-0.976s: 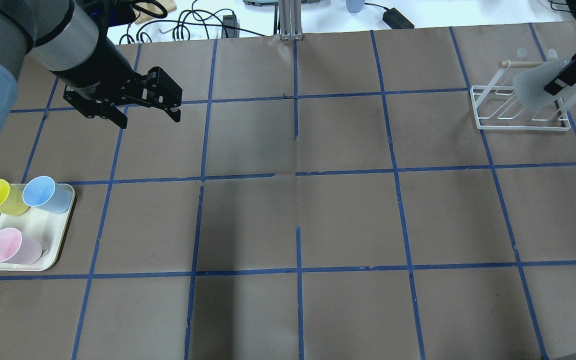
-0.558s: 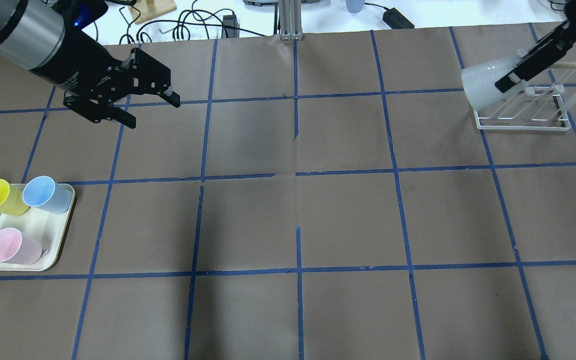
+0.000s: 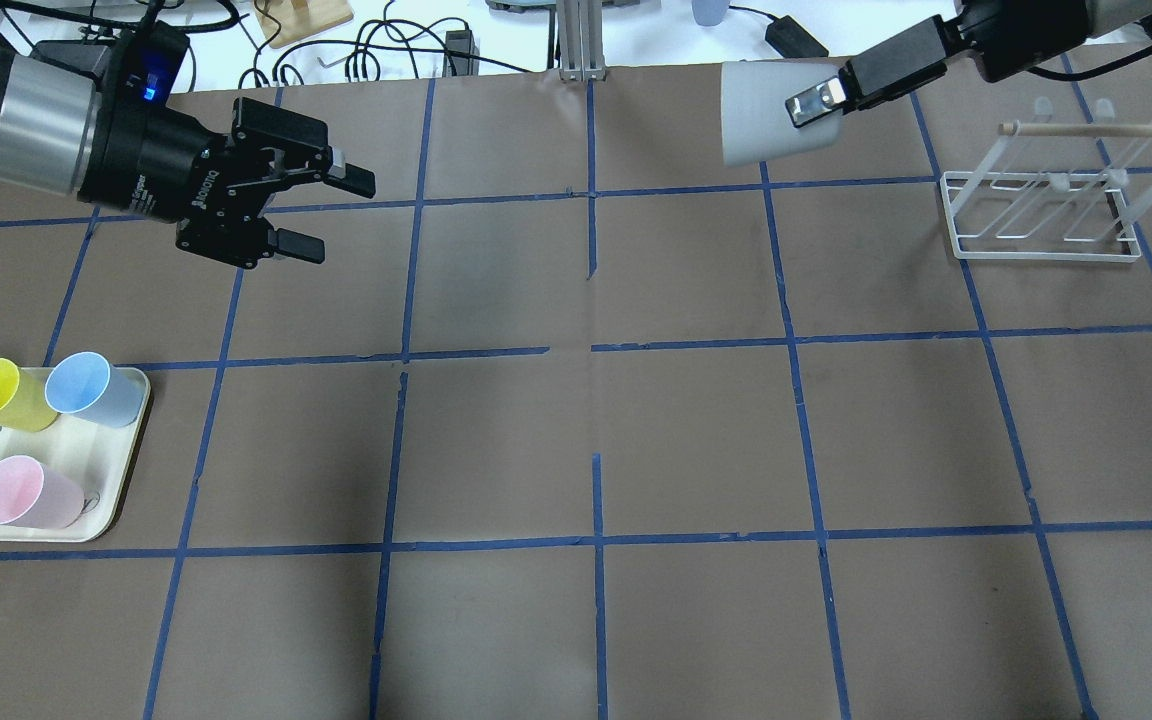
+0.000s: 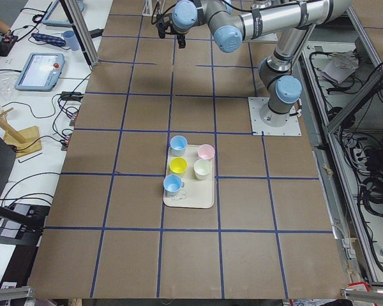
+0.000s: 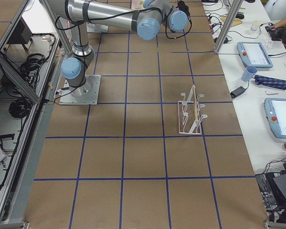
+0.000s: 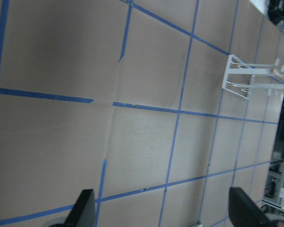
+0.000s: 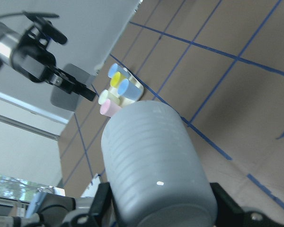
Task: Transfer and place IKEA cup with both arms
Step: 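Lift the white cup off the rack with the right gripper while the left gripper rises, then bring the white cup toward the left gripper while the left gripper approaches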
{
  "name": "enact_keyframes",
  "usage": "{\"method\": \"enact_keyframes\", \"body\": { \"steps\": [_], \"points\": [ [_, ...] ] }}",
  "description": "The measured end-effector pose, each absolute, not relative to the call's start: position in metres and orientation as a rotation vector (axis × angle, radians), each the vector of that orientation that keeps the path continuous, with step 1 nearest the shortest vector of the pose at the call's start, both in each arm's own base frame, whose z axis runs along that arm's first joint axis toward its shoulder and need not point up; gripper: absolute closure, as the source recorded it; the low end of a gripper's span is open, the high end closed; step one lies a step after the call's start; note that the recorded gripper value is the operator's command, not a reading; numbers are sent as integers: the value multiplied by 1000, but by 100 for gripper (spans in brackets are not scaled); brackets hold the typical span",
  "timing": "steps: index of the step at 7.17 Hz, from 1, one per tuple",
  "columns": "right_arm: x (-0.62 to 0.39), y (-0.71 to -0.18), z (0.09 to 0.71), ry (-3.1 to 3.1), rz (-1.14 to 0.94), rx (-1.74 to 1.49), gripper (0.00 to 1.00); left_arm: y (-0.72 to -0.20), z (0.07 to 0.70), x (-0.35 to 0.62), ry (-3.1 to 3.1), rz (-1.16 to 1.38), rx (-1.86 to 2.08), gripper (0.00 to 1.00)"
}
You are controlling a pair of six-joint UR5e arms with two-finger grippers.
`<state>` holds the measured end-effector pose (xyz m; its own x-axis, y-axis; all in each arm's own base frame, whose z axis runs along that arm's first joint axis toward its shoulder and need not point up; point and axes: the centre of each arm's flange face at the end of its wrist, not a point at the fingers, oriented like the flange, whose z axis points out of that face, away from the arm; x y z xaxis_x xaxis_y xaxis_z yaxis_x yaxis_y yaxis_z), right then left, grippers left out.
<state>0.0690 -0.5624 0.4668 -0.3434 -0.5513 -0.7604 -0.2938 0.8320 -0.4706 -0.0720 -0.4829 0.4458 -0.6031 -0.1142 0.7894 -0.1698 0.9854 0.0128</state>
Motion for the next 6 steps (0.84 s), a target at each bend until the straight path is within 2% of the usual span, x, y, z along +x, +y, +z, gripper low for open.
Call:
{"method": "enact_keyframes", "body": {
  "steps": [3,6],
  "points": [
    [106,-558,426,1791,-254,-411,92,-474,421,-88,-1921,94,241,0],
    [126,-555,409,1744,-230,-353,92,-478,422,-119,-1790,87,204,0]
  ]
}}
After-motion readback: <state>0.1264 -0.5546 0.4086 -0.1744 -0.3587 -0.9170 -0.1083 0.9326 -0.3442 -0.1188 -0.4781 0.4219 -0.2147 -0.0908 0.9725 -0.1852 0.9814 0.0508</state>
